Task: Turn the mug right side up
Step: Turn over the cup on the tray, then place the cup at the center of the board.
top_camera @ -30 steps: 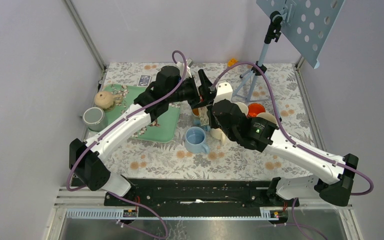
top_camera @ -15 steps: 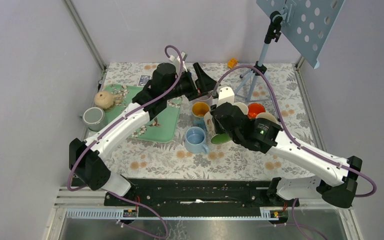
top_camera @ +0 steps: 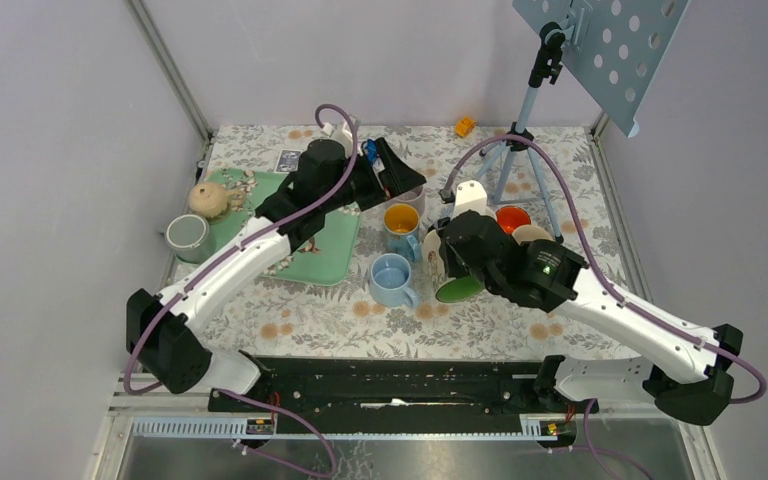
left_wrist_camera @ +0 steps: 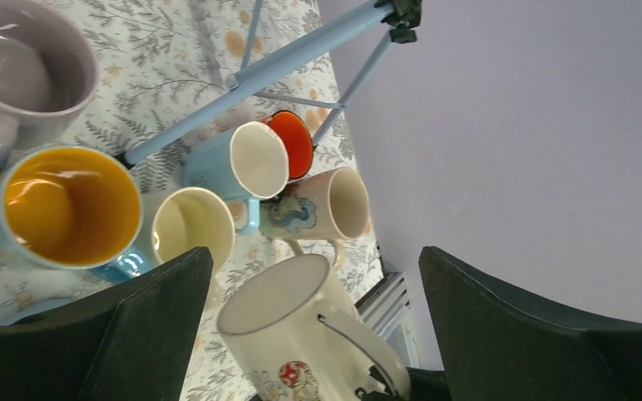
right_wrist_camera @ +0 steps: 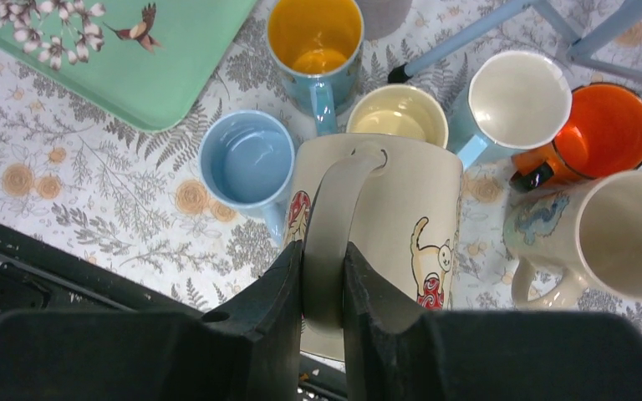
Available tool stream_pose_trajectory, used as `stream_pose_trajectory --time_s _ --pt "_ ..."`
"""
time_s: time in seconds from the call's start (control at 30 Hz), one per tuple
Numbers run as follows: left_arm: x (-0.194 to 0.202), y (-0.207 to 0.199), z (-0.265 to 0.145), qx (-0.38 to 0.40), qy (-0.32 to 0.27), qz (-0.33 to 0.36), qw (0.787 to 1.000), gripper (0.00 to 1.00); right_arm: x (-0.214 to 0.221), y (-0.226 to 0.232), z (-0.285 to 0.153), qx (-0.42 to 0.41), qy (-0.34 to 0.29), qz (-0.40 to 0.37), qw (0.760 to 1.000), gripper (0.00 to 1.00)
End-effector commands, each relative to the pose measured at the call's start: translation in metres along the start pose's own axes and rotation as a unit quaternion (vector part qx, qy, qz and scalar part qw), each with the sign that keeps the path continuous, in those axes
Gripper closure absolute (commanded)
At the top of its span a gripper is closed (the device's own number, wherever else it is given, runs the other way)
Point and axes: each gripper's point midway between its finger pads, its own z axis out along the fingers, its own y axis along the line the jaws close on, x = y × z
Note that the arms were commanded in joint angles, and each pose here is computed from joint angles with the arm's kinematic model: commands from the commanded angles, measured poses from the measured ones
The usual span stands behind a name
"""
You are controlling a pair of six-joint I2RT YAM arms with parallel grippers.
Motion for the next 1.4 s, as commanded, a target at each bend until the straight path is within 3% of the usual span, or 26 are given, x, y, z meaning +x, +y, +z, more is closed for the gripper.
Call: stream_pose_trajectory --time_s 0.0,0.4,0.87,1.37 --pt "-0.014 -0.005 -0.023 0.01 -0.044 0.031 0.998 0.01 -0.019 -0.003 -0.024 -0.02 -0.03 0.047 0.998 1.0" --pt "0.025 0.017 -0.053 0.022 -0.043 0.061 0.997 0.01 0.044 -0.003 -0.035 -0.043 0.097 0.042 0.993 1.0" --pt "0.046 0.031 -0.058 0.026 -0.029 0.062 0.997 0.01 0.117 -0.017 -0.021 -0.025 0.214 0.05 0.975 1.0" --pt "0.052 0.035 -0.054 0.028 -0.018 0.07 0.997 0.01 0.137 -0.042 0.013 -0.016 0.282 0.089 0.955 1.0"
